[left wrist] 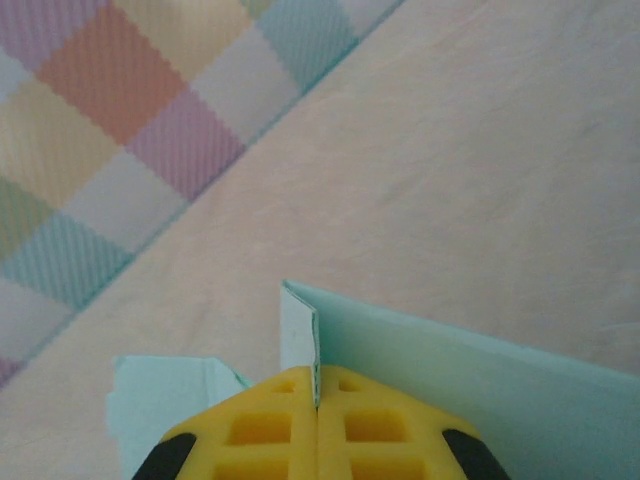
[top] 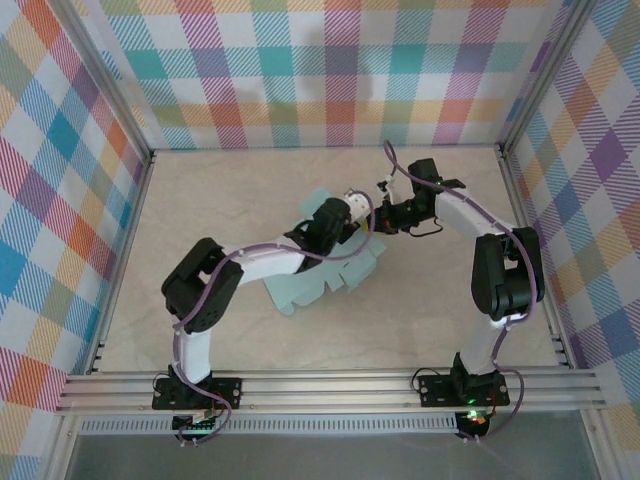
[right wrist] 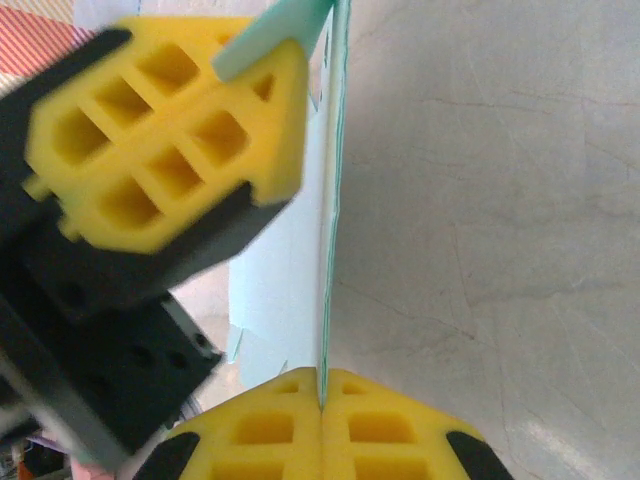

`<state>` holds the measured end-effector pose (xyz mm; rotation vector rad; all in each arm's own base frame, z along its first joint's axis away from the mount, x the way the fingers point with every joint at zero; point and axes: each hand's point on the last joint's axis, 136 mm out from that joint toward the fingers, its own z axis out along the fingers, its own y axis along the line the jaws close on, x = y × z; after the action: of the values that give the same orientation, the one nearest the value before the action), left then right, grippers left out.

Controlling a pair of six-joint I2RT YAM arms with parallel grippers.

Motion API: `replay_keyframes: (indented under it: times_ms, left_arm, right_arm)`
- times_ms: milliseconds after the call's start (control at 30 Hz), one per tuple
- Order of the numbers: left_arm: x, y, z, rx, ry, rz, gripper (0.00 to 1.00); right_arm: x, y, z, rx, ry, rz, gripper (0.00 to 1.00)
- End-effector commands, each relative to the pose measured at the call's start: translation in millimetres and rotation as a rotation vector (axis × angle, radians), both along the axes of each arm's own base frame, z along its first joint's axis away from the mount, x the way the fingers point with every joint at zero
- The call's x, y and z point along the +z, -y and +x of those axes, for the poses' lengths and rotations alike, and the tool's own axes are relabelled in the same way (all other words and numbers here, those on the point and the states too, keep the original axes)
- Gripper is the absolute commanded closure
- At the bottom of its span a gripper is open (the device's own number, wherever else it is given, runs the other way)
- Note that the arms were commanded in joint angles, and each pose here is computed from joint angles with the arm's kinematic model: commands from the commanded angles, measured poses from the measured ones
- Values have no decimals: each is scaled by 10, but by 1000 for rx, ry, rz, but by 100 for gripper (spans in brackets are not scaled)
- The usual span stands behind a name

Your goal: Fold the paper box

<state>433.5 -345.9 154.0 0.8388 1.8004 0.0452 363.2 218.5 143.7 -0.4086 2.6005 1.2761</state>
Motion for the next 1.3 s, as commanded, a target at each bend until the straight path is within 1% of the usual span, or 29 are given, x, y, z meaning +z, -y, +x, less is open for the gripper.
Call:
replay_keyframes:
  times_ms: [0, 67, 100, 167, 200, 267, 333, 400, 467, 533, 567, 667, 700, 733, 800, 867, 933, 967, 1000, 1067, 1133, 1200, 1267]
  left_arm:
    - [88, 281, -325, -230, -206, -206, 98]
    - [71, 310, -338, -235, -199, -182, 98]
    - [55, 316, -330, -224, -178, -147, 98]
    - [25, 363, -349, -191, -95, -19, 98]
    - [10, 366, -330, -145, -39, 61, 98]
    - [0, 357, -276, -57, 59, 180, 99]
    - [4, 360, -253, -11, 108, 221, 99]
    - [-14, 367, -248, -1, 93, 210, 98]
    - [1, 360, -258, -3, 72, 175, 96]
    - [19, 355, -289, -46, 16, 110, 93]
    - [39, 354, -315, -77, -22, 58, 91]
    - [129, 331, -390, -183, -166, -81, 69]
    - [189, 309, -416, -211, -208, -138, 57]
    - [244, 272, -422, -225, -237, -183, 52]
    - [362, 135, -402, -215, -266, -260, 37]
    - [473, -26, -386, -209, -289, -323, 29]
    - [589, -243, -353, -201, -307, -416, 16]
    - [630, -383, -336, -195, -320, -462, 13]
    - [643, -518, -321, -184, -336, -493, 6]
    - [584, -789, -284, -151, -373, -501, 0]
    - [492, -1022, -273, -136, -425, -521, 0]
    - [463, -1280, -235, -106, -441, -581, 0]
    - [418, -1464, -218, -86, -455, -612, 0]
  right_arm:
    - [246, -50, 180, 23, 157, 49, 100]
    - [249, -53, 178, 22, 154, 53, 100]
    - [256, -55, 178, 23, 156, 55, 100]
    - [271, -57, 173, 21, 156, 59, 100]
    - [277, -54, 175, 21, 159, 59, 100]
    - [280, -56, 170, 20, 158, 59, 100]
    - [282, -57, 170, 21, 156, 60, 100]
    - [293, -57, 173, 20, 158, 60, 100]
    - [297, -52, 170, 21, 160, 55, 100]
    - [304, -44, 162, 22, 167, 47, 100]
    - [311, -38, 159, 24, 171, 45, 100]
    - [340, -20, 153, 25, 185, 42, 100]
    - [351, -24, 148, 29, 188, 45, 100]
    - [360, -23, 143, 31, 188, 50, 100]
    - [384, -18, 123, 42, 198, 59, 100]
    - [389, -8, 103, 56, 214, 55, 100]
    - [413, 1, 55, 86, 238, 60, 100]
    - [430, 1, 27, 98, 245, 65, 100]
    - [445, 1, 2, 124, 271, 71, 100]
    - [498, 4, -13, 141, 287, 91, 100]
    - [554, 15, -3, 147, 293, 113, 100]
    - [587, 33, 17, 151, 296, 121, 100]
    - [597, 53, 16, 157, 296, 121, 100]
